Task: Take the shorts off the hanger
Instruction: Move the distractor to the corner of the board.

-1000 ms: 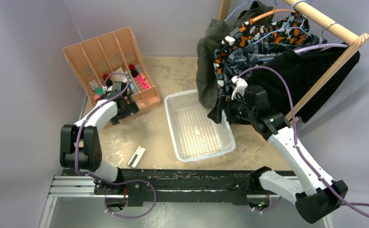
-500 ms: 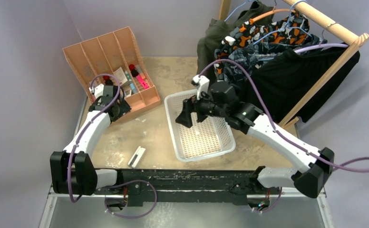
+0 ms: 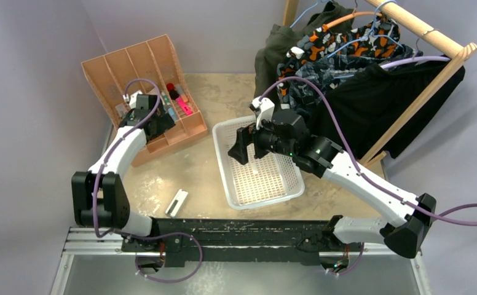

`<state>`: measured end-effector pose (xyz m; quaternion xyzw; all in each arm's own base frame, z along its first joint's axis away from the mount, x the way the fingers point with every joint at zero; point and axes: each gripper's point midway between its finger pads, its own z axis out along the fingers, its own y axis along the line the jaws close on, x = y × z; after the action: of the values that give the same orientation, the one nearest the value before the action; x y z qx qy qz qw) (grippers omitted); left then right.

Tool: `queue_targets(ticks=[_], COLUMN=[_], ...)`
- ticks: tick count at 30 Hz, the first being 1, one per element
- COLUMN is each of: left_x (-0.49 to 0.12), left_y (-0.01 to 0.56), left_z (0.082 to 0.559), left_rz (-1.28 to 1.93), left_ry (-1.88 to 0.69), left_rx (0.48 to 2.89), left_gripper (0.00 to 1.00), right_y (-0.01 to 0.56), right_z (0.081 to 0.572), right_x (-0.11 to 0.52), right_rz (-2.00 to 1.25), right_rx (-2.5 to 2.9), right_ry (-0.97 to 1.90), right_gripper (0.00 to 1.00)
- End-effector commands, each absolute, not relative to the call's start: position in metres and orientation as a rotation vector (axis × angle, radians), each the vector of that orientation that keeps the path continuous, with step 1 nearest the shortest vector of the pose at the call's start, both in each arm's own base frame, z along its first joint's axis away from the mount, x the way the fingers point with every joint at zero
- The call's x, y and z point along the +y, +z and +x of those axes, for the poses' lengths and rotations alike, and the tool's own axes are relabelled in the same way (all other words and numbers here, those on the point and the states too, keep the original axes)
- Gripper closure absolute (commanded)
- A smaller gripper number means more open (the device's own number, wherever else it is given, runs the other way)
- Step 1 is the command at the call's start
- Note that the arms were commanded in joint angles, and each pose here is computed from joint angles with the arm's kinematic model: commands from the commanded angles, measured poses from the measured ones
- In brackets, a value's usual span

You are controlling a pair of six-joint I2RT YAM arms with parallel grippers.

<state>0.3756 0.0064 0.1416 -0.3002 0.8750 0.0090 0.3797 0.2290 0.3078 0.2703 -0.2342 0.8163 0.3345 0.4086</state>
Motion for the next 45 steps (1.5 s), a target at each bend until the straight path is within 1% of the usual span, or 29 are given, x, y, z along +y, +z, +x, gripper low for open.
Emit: queue_targets(ticks=[1, 5, 8, 13, 18, 24, 27, 30, 34, 38, 42, 45], left_x=[0.018, 0.034, 0.053, 0.089, 0.104, 0.095, 0.091, 0.079, 0.059, 0.052, 0.05, 0.064], left_y=[0.125, 0.1, 0.102, 0.105, 0.098, 0.11, 0.139, 0.147, 0.12, 0.076, 0.049, 0.04], left_z=[0.386, 0.376, 0.366, 0.361, 0.37, 0.385, 0.373, 0.354, 0.321, 0.301, 0.305, 0.32], left_rz=[-0.793, -0.827, -0.873, -0.939, -0.915, -0.844, -0.863, -0.895, -0.959, -1.033, -1.089, -1.084], left_ry=[0.101, 0.216, 0.314, 0.355, 0.346, 0.261, 0.222, 0.148, 0.061, 0.063, 0.044, 0.119], left_rx=[2.261, 2.322, 2.284, 2.235, 2.298, 2.343, 2.266, 2.238, 2.322, 2.415, 2.4, 2.365], left_gripper=[0.06, 0.06, 0.06, 0.06, 0.06, 0.06, 0.06, 0.06, 0.07, 0.07, 0.07, 0.07], right_y=[0.278, 0.274, 0.274, 0.271, 0.269, 0.271, 0.268, 0.264, 0.259, 0.257, 0.256, 0.256], right_z=[0.234, 0.234, 0.234, 0.236, 0.238, 0.235, 0.234, 0.235, 0.236, 0.238, 0.236, 0.234], right_x=[0.301, 0.296, 0.294, 0.296, 0.3, 0.299, 0.295, 0.292, 0.295, 0.296, 0.294, 0.289], right_rz=[-0.533, -0.525, -0.529, -0.547, -0.546, -0.519, -0.511, -0.505, -0.509, -0.511, -0.511, -0.503], right_rx=[2.028, 2.044, 2.042, 2.051, 2.062, 2.063, 2.071, 2.081, 2.086, 2.091, 2.096, 2.087], right_ry=[0.817, 0.79, 0.781, 0.765, 0.771, 0.792, 0.779, 0.763, 0.761, 0.757, 0.753, 0.749], right_gripper=[0.01, 0.01, 0.0, 0.01, 0.01, 0.01, 0.01, 0.01, 0.01, 0.01, 0.01, 0.01])
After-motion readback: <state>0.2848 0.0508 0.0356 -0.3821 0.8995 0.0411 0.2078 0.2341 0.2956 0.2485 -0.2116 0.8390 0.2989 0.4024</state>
